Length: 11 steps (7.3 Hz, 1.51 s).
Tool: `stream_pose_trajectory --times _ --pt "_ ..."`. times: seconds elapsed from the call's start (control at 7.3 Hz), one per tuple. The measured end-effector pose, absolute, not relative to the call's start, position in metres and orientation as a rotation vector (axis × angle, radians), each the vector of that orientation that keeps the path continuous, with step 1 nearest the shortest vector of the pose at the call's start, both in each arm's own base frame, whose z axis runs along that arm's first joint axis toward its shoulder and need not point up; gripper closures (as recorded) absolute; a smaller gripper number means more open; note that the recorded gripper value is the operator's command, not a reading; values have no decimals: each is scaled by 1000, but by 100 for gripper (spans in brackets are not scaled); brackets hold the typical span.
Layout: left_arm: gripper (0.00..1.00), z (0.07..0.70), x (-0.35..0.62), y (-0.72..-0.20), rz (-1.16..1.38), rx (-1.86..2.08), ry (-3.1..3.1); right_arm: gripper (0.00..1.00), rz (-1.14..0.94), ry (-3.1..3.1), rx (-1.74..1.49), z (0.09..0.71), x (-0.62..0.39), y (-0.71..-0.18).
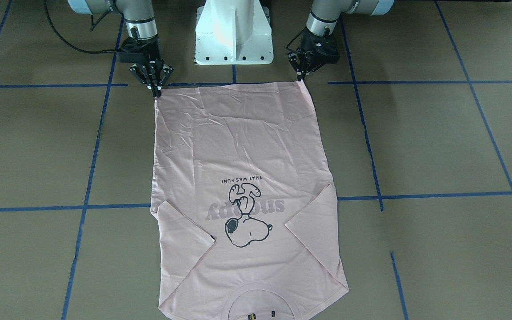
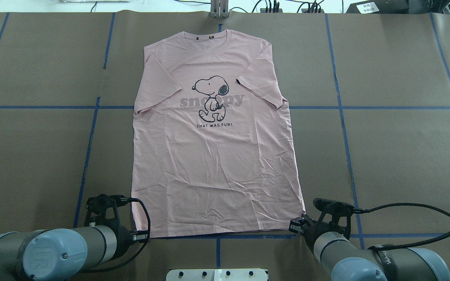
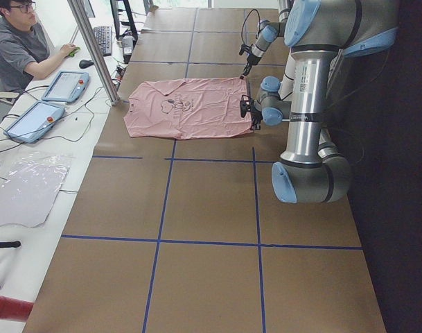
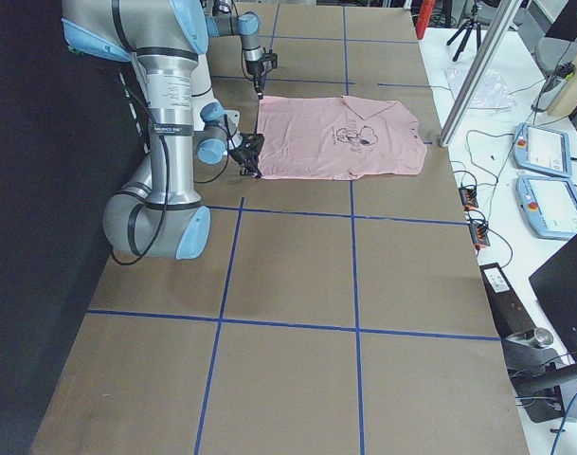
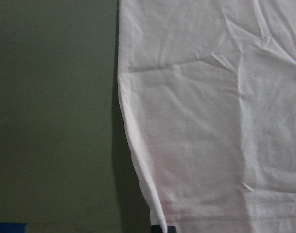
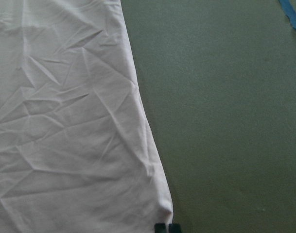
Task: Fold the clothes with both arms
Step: 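Grasp the hem corners with the left and right grippers, then lift the hem with both grippers and fold it toward the collar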
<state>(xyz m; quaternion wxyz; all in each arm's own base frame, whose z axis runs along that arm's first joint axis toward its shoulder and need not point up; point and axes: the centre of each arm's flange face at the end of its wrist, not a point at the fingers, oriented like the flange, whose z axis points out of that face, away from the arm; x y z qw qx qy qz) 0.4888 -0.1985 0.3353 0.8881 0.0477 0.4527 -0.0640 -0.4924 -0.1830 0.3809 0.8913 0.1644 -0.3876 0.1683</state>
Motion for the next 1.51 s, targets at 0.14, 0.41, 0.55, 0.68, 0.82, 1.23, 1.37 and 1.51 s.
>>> stream_pose_trajectory --times 0.14,0.41,0.55,0.68,0.82,1.23,1.37,1.51 --pt "100 335 489 -198 -133 99 942 100 351 -805 343 381 -492 -183" --pt "100 327 483 -198 -133 100 958 100 350 -817 344 374 -488 -184" --pt "100 314 472 -197 -131 101 980 100 349 -835 338 363 -476 -185" --pt "100 292 454 -194 -121 90 997 100 342 -858 326 347 -453 -183" --pt "100 259 427 -191 -106 60 1005 100 330 -880 304 322 -425 -180" --pt "100 144 328 -205 -119 -6 1078 100 297 -931 191 218 -318 -173" --pt "100 128 315 -214 -114 2 1090 100 292 -933 165 200 -304 -178" --pt "100 125 315 -222 -85 31 1080 100 279 -932 171 185 -305 -186"
